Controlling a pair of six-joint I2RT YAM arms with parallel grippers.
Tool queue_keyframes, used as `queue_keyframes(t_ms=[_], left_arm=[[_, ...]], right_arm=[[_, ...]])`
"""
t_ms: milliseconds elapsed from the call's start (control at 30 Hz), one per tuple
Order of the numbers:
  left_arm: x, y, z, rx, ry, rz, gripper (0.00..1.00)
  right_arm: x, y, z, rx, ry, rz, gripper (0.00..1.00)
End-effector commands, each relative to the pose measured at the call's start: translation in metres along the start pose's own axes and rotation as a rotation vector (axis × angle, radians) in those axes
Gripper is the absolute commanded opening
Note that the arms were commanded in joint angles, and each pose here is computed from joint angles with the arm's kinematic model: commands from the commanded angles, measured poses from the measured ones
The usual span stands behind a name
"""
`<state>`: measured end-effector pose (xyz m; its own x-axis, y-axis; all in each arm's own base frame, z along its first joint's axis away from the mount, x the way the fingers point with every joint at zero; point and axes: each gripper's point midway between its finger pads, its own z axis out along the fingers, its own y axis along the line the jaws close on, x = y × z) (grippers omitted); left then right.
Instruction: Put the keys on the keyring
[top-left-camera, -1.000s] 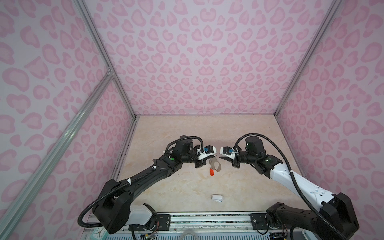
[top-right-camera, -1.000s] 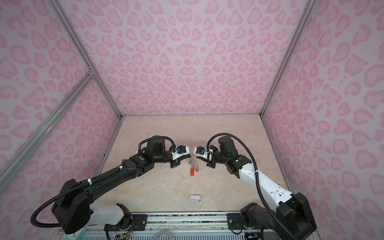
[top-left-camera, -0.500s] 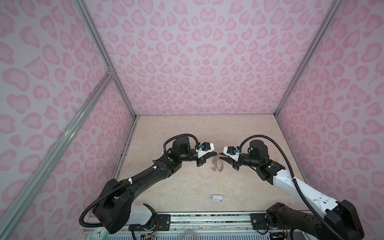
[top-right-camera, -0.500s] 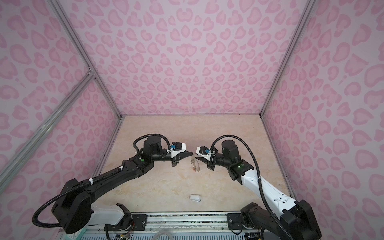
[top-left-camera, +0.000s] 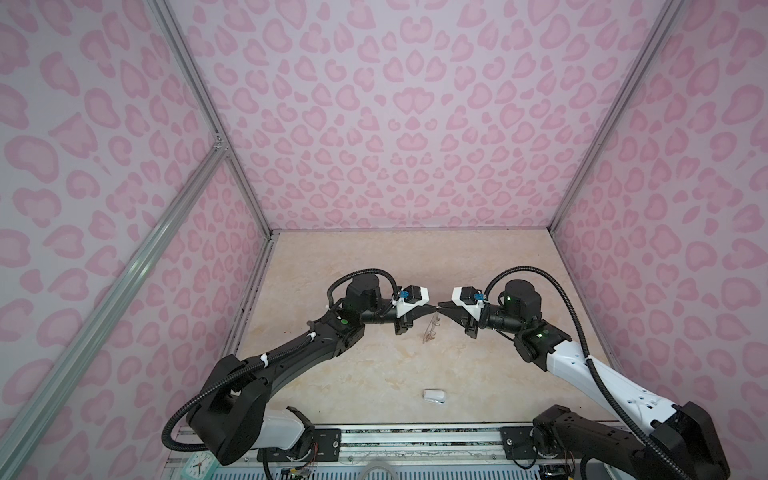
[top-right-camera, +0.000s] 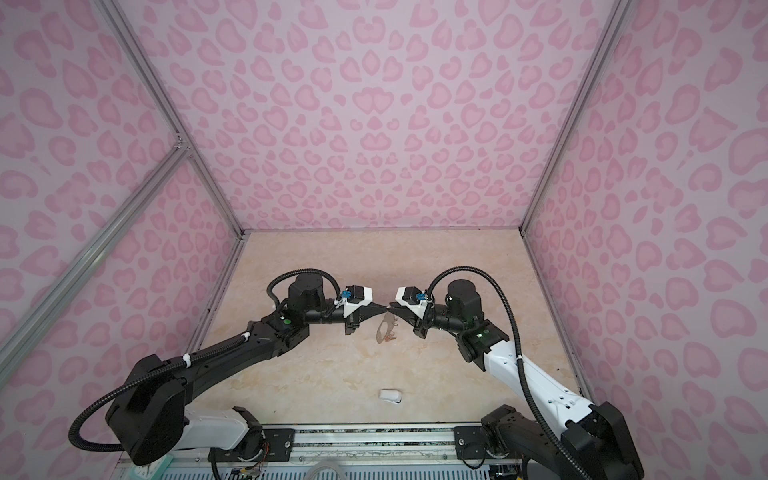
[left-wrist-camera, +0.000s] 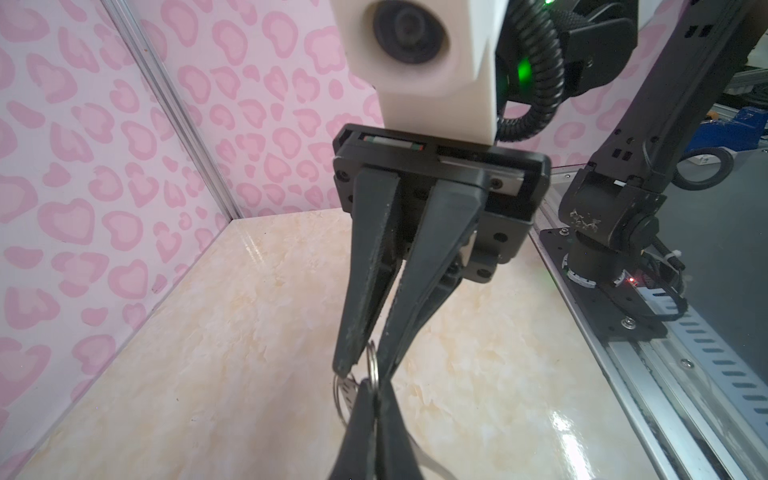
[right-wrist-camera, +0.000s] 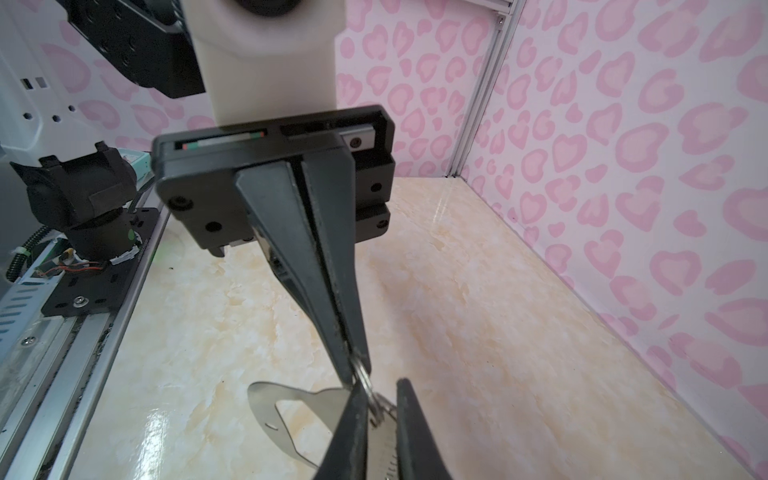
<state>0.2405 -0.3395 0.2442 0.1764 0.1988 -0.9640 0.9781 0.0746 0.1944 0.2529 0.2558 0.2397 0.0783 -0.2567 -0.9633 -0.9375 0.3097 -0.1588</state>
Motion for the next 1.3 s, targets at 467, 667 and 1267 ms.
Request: queue_keyframes(t_ms=[467, 667, 1267], left_arm=[[0.009, 0.012, -0.001, -0.07, 0.151, 0.114, 0.4], [0.005, 0.005, 0.008, -0.066, 0.205, 0.196, 0.33], [0.008, -0.009, 0.027, -0.02, 0.229, 0.213, 0.13]], right_arm=[[0.022, 0.005, -0.008, -0.071, 0.207, 0.014, 0.0], [0.027, 0.007, -0.012, -0.082, 0.256, 0.006, 0.0], [0.023, 0.014, -0.016, -0.103, 0.247, -0.015, 0.0]])
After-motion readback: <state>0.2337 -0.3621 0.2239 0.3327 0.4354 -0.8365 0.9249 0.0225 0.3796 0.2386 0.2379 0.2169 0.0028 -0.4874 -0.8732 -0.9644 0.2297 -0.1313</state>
